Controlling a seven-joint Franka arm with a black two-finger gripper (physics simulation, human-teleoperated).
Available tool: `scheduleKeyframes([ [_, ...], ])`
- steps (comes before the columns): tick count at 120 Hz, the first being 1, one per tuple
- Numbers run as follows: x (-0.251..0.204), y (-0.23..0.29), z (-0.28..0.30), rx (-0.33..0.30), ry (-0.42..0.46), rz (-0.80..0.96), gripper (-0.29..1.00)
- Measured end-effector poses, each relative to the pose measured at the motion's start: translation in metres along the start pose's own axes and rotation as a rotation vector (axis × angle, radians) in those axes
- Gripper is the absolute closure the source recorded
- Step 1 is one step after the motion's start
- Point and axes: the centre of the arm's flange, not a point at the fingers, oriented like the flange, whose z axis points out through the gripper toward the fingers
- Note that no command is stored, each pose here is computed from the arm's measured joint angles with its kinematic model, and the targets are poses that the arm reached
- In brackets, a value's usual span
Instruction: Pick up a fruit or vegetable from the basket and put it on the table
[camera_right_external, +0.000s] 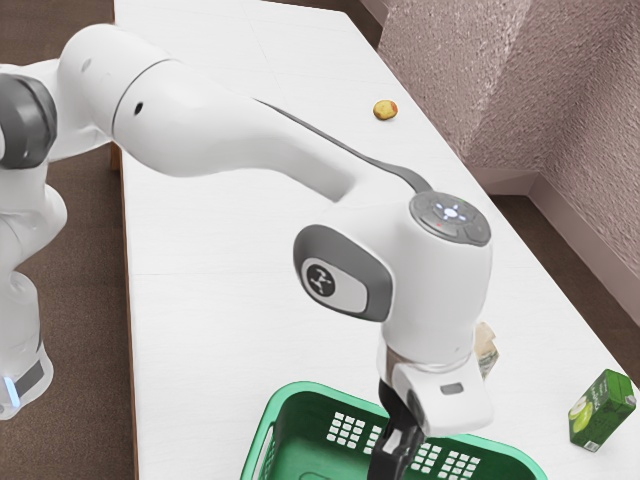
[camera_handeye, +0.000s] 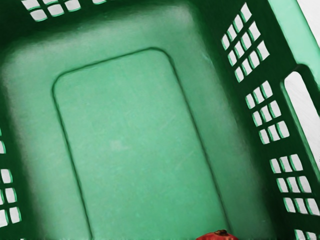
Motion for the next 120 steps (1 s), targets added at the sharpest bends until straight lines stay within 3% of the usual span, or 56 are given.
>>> scheduleKeyframes([
  [19,-0.015,0.002,0.035,-0.014,-0.074,-0.008,0.0],
  [45,-0.024,0.004,0.054,-0.021,-0.111,-0.015,0.0],
  [120,-0.029,0.013,0.079,-0.039,-0.13,-0.014,0.0],
])
